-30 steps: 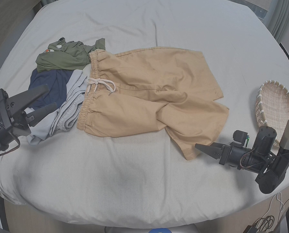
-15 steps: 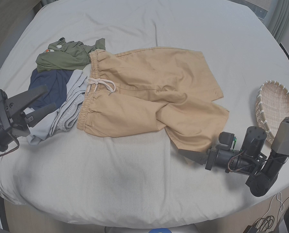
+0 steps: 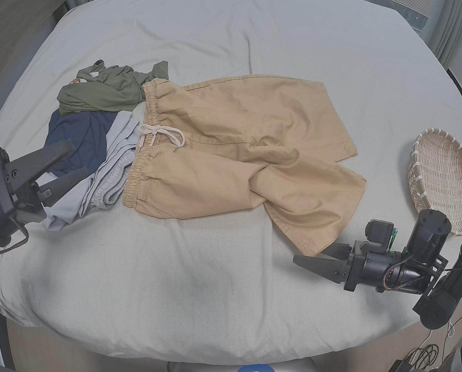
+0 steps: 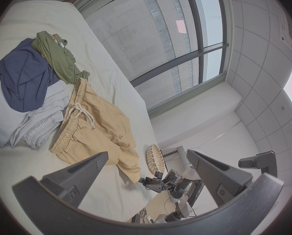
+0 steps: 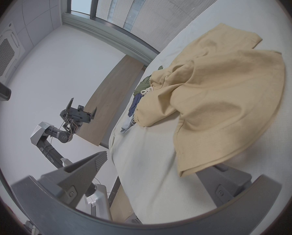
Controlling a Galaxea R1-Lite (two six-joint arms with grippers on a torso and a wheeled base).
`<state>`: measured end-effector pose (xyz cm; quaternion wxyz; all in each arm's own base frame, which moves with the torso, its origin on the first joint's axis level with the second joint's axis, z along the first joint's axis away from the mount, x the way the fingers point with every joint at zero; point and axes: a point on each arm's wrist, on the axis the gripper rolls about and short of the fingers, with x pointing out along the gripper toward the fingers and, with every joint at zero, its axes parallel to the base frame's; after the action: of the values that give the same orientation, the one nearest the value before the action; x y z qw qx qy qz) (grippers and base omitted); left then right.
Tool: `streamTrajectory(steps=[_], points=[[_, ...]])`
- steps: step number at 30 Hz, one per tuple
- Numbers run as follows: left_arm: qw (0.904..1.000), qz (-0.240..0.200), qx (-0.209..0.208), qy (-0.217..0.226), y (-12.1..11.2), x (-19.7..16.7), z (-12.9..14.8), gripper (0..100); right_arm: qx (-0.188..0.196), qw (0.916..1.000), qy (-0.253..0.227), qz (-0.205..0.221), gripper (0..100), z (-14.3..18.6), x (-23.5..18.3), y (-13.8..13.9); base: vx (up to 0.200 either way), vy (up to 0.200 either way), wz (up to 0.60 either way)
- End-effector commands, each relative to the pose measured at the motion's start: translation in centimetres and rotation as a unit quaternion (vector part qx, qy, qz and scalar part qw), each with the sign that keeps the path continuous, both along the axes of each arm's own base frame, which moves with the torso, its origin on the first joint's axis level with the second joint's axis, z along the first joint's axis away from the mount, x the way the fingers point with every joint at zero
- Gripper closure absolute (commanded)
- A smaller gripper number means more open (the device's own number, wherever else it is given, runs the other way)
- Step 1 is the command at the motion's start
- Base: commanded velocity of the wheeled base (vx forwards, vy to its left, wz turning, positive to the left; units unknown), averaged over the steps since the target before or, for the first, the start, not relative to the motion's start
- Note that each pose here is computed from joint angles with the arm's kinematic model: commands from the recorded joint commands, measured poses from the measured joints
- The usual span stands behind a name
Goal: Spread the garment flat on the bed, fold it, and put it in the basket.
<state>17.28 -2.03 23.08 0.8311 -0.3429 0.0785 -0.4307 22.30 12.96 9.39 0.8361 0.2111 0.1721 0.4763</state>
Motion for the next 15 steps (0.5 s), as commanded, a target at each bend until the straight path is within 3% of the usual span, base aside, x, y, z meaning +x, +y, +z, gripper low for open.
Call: streamTrajectory(steps=[1, 15], points=[[1.0000, -0.001, 0.000, -0.002, 0.0, -0.1, 0.1, 0, -0.004, 1.0000, 0.006, -0.006, 0, -0.3, -0.1, -0.1, 0.000, 0.000, 0.00], [1.0000, 0.000, 0.000, 0.000, 0.0, -0.2, -0.1, 0, -0.012, 0.9997, 0.021, -0.007, 0, -1.7, 1.2, 0.5, 0.000, 0.000, 0.00]])
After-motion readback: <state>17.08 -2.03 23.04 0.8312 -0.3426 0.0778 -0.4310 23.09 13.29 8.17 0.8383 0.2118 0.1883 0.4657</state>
